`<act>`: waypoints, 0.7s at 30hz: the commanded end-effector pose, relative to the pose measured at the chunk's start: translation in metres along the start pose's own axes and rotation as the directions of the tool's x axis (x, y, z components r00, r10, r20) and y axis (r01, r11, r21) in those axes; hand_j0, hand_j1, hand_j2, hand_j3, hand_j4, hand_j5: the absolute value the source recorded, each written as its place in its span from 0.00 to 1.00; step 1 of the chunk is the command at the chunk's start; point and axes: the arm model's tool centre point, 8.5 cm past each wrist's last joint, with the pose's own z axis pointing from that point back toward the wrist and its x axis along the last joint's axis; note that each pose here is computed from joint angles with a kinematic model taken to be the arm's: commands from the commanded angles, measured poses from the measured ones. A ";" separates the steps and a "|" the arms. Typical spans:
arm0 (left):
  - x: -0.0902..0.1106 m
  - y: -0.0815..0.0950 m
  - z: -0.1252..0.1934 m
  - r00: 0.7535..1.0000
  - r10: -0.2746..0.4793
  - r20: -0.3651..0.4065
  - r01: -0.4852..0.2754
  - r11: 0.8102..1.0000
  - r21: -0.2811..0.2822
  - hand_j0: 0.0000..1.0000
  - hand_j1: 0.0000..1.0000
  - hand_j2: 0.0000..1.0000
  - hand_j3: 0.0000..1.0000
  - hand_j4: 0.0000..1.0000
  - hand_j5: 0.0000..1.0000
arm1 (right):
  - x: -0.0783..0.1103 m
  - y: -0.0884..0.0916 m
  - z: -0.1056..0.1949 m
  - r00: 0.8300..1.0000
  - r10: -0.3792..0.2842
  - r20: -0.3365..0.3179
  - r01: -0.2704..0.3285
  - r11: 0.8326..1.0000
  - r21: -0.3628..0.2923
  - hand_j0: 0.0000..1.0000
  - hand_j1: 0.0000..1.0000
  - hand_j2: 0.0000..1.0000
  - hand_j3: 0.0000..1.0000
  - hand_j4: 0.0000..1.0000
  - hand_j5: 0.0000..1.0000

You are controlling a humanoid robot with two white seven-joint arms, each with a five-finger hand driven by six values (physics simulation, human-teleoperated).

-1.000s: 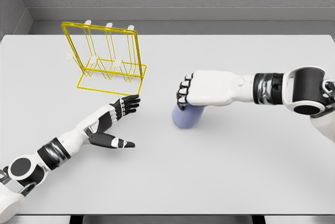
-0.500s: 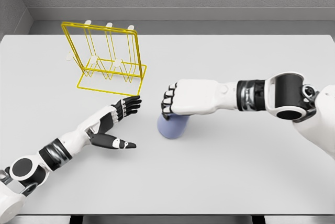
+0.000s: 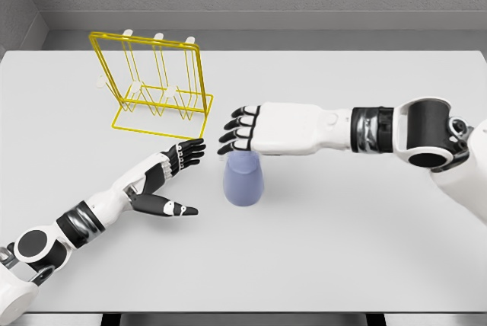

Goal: Place the cup on the cup holder with both arms

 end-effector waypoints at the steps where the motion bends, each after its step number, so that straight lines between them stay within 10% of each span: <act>1: 0.001 0.001 0.000 1.000 0.003 0.003 -0.003 1.000 0.003 1.00 1.00 1.00 1.00 1.00 1.00 | -0.013 -0.017 0.021 0.999 -0.037 -0.034 0.034 0.996 -0.084 1.00 1.00 1.00 1.00 1.00 1.00; 5: 0.000 0.000 0.000 1.000 0.003 0.001 -0.003 1.000 0.000 1.00 1.00 1.00 1.00 1.00 1.00 | -0.042 -0.020 0.100 0.968 -0.159 -0.193 0.108 0.961 -0.254 1.00 1.00 1.00 1.00 1.00 1.00; 8: -0.002 -0.006 -0.005 1.000 0.019 0.005 -0.019 1.000 -0.009 1.00 1.00 1.00 1.00 1.00 1.00 | -0.049 0.002 0.176 0.890 -0.260 -0.374 0.117 0.924 -0.364 1.00 1.00 1.00 1.00 1.00 1.00; 17: 0.001 -0.009 -0.026 1.000 0.015 0.020 -0.014 0.999 -0.035 1.00 1.00 1.00 1.00 1.00 1.00 | -0.035 0.093 0.190 0.764 -0.536 -0.359 0.366 0.819 -0.443 1.00 1.00 1.00 1.00 1.00 1.00; 21: -0.003 -0.007 -0.036 1.000 0.020 0.016 -0.020 0.999 -0.028 1.00 1.00 1.00 1.00 1.00 1.00 | -0.031 0.098 0.181 0.759 -0.559 -0.336 0.381 0.798 -0.467 1.00 1.00 1.00 1.00 1.00 1.00</act>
